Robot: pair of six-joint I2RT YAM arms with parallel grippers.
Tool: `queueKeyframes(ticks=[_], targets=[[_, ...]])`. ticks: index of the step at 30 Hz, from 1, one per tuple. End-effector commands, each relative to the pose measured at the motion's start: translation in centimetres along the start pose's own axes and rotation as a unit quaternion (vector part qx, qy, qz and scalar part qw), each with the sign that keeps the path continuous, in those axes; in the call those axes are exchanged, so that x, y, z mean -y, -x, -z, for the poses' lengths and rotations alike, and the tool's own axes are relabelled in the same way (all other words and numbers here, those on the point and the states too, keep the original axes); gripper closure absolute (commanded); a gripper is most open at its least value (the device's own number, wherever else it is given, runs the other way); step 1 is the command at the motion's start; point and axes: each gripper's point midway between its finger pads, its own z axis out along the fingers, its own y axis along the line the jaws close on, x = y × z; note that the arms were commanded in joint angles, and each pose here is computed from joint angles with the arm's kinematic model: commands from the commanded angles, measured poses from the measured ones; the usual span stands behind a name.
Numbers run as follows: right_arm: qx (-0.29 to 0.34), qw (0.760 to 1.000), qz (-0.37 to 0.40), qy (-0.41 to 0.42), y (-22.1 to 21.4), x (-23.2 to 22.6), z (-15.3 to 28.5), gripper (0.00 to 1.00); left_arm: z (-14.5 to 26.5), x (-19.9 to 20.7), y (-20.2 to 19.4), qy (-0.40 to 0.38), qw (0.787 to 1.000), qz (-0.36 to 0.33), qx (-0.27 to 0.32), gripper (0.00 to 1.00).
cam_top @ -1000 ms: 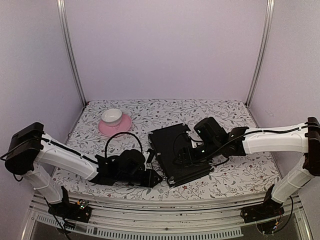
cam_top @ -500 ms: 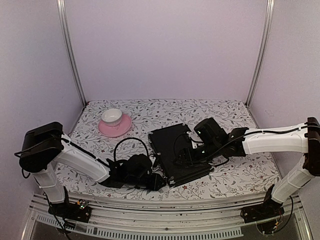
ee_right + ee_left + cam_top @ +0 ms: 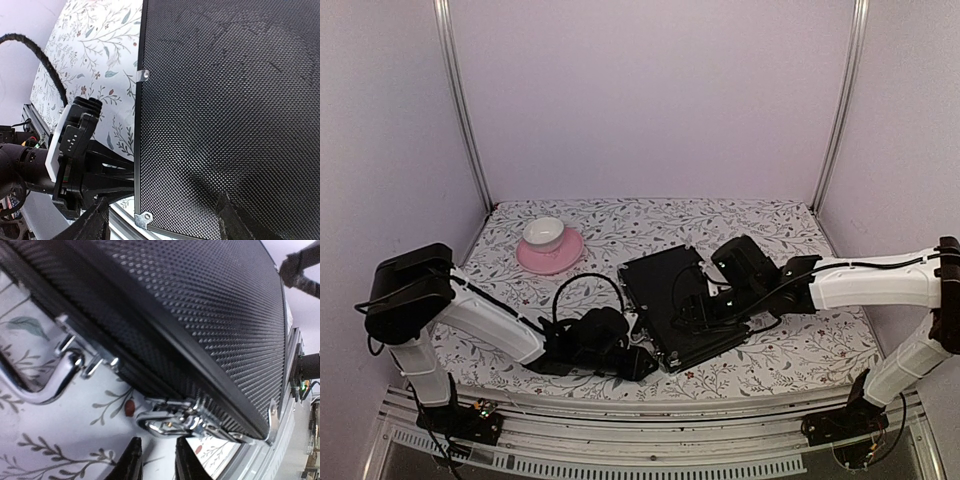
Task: Pack up texas hold em set
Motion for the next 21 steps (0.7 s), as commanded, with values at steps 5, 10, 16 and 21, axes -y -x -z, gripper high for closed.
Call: queueKeyframes(ticks=[5, 10, 16, 21], targets=[[0.055, 0.996, -0.006, -0.064, 2.5, 4.0, 4.6, 0.23, 3.2, -2.4, -0.8, 0.054, 0.998, -0.018, -0.003, 0.72], [0.058, 0.995, -0.03, -0.078, 2.8, 8.4, 5.6, 0.19, 2.7, -2.3, -0.5, 0.056, 0.998, -0.012, 0.001, 0.74], [0.053, 0.995, -0.053, -0.064, 2.0, 11.6, 5.7, 0.16, 0.5, -1.9, -0.5, 0.056, 0.998, -0.01, -0.009, 0.77], [0.041, 0.997, -0.063, -0.023, 0.7, 11.9, 4.8, 0.17, -0.8, -2.4, -1.1, 0.063, 0.998, -0.011, -0.022, 0.8]])
